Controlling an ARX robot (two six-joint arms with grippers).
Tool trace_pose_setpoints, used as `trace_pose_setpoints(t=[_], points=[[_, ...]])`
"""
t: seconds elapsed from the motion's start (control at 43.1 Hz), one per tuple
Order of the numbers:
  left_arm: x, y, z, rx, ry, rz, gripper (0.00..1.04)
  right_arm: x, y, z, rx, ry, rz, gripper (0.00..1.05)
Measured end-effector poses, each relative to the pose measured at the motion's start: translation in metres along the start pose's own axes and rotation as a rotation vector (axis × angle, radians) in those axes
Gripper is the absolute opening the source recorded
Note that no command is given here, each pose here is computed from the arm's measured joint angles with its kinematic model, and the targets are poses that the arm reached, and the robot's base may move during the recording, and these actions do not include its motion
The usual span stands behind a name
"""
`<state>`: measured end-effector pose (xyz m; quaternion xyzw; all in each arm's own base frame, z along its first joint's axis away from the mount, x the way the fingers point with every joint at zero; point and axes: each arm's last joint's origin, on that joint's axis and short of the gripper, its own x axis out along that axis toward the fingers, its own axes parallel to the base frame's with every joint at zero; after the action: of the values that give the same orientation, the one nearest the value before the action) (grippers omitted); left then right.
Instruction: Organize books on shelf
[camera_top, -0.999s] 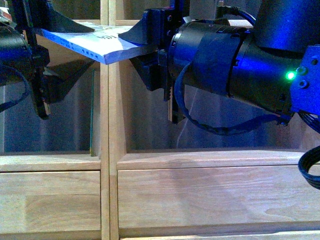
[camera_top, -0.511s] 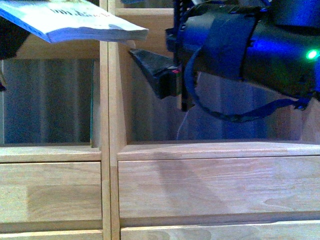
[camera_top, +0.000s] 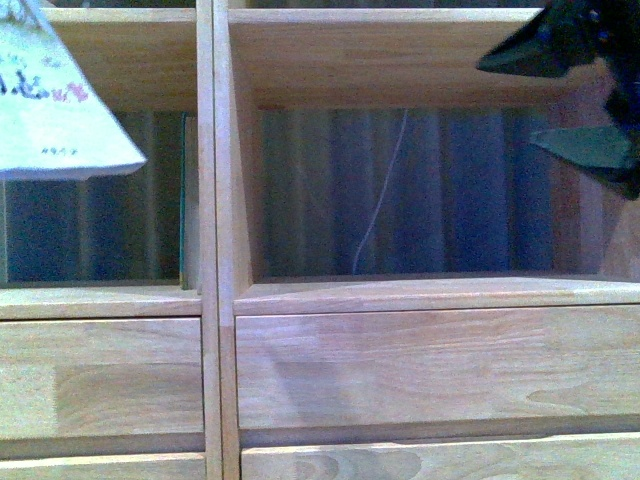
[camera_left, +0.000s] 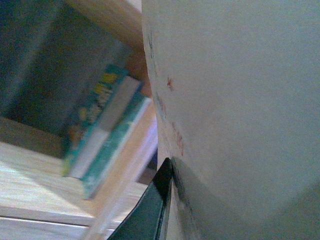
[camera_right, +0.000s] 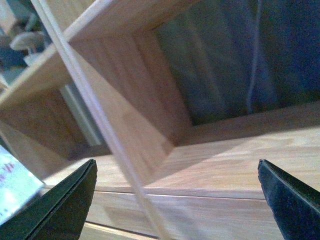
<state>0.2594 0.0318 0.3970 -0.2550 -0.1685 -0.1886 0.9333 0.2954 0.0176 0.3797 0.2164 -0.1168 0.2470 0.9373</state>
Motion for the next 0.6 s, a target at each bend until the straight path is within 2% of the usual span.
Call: trace_pose_setpoints(t=[0.139, 0.232, 0.279, 0.395, 0.465, 0.511, 0.604], points=[[0.011, 0.018, 0.003, 0.171, -0.015, 0.115, 0.18, -0.024, -0.008, 0.007, -0.222, -0.028, -0.083, 0.96], [0.021, 0.027, 0.006, 0.273, -0.018, 0.167, 0.18, -0.038, -0.002, 0.003, -0.314, 0.077, -0.376, 0.83], [0.027, 0.031, 0.006, 0.315, -0.013, 0.182, 0.18, -0.051, -0.002, -0.007, -0.341, 0.138, -0.457, 0.76], [0.046, 0.041, 0.001, 0.433, 0.007, 0.24, 0.18, -0.073, -0.003, -0.032, -0.394, 0.193, -0.487, 0.61], [0.061, 0.048, -0.005, 0.521, 0.027, 0.281, 0.18, -0.094, -0.008, -0.058, -0.414, 0.227, -0.508, 0.45], [0.074, 0.052, -0.013, 0.591, 0.05, 0.297, 0.18, -0.104, -0.008, -0.068, -0.416, 0.236, -0.509, 0.37], [0.087, 0.055, -0.018, 0.631, 0.068, 0.298, 0.18, -0.12, -0.008, -0.082, -0.424, 0.237, -0.506, 0.23]])
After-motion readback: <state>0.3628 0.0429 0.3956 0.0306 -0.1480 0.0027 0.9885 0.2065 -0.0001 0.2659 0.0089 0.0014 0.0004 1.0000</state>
